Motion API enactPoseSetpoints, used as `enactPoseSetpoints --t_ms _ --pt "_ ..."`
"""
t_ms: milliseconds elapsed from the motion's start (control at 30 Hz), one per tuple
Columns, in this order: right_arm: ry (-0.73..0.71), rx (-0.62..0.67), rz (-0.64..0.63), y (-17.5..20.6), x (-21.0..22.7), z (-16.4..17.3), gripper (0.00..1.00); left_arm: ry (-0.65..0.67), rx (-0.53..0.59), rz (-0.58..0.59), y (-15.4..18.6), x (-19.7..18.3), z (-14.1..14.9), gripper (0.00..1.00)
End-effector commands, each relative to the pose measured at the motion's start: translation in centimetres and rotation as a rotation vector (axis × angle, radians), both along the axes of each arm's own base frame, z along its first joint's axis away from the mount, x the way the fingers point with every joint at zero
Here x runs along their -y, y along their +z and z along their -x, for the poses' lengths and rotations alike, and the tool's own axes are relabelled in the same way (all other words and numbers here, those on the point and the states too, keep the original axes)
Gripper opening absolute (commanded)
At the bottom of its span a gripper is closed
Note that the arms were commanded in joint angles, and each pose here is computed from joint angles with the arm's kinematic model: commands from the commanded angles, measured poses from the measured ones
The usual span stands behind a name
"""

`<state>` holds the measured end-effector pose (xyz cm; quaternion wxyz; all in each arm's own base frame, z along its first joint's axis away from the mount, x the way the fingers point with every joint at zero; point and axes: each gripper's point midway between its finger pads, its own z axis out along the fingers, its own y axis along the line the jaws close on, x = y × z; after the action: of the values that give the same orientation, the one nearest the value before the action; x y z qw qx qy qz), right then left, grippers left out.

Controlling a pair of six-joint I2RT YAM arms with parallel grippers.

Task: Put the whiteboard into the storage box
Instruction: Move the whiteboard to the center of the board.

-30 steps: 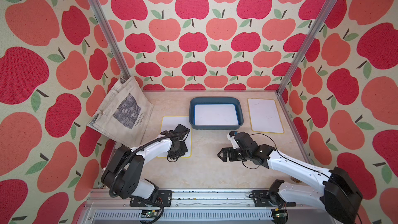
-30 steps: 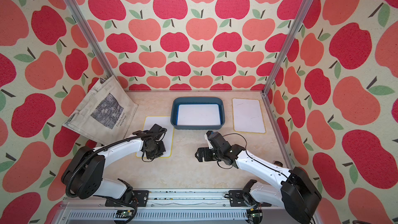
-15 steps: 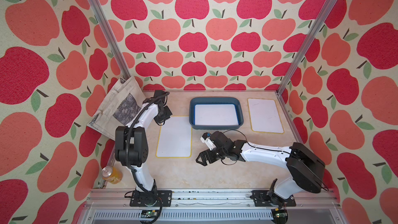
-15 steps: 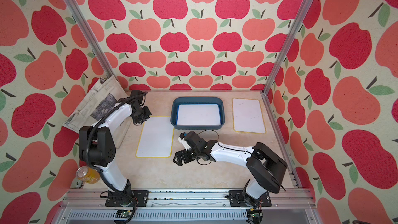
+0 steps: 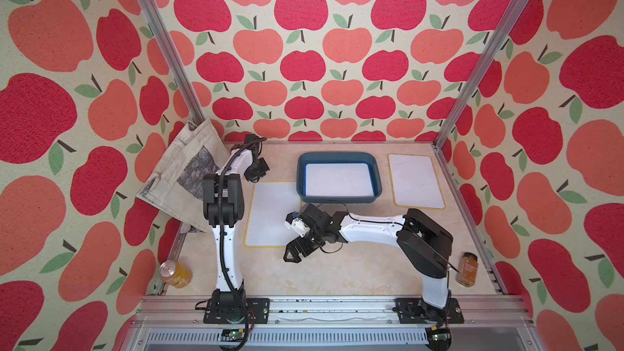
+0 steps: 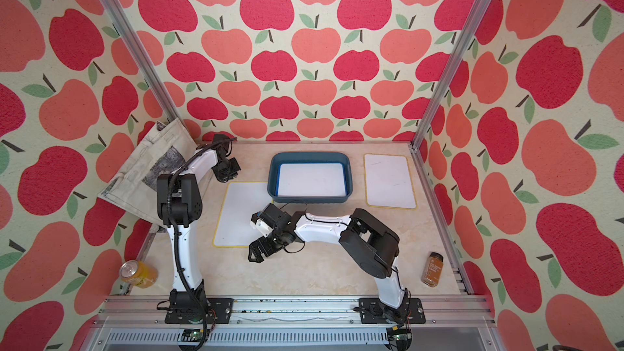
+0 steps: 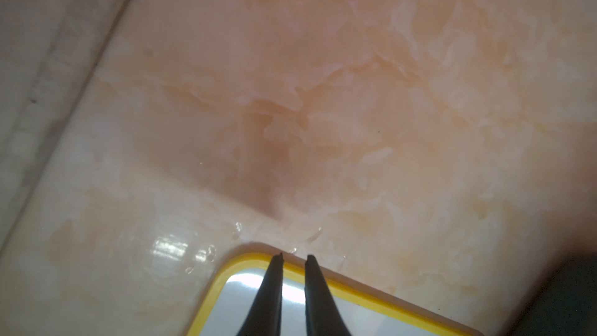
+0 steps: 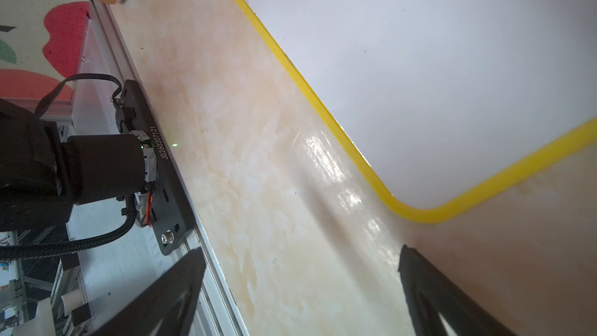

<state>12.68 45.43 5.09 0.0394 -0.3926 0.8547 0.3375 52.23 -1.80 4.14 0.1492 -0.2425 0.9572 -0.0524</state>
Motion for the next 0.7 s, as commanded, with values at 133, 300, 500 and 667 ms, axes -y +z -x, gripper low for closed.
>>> enactPoseSetpoints --t_ms 133,300,500,667 --pt "0.037 -0.057 0.068 -1.7 -0.5 0.6 0.98 -0.04 -0.067 0.037 -2.6 0.3 0.6 0.17" --pt "0.01 -0.052 0.11 -2.5 -0.8 -0.2 0.99 -0.051 -0.117 0.062 -3.6 0.4 1.8 0.18" --pt "-0.06 -0.027 0.153 -3.0 0.5 -1.1 0.99 -0.008 -0.17 0.053 -3.4 -1.0 4.5 0.18" --pt "-0.142 -0.024 0.16 -3.1 2.3 -2.3 0.99 0.013 -0.199 0.08 -3.7 -1.4 7.0 0.19"
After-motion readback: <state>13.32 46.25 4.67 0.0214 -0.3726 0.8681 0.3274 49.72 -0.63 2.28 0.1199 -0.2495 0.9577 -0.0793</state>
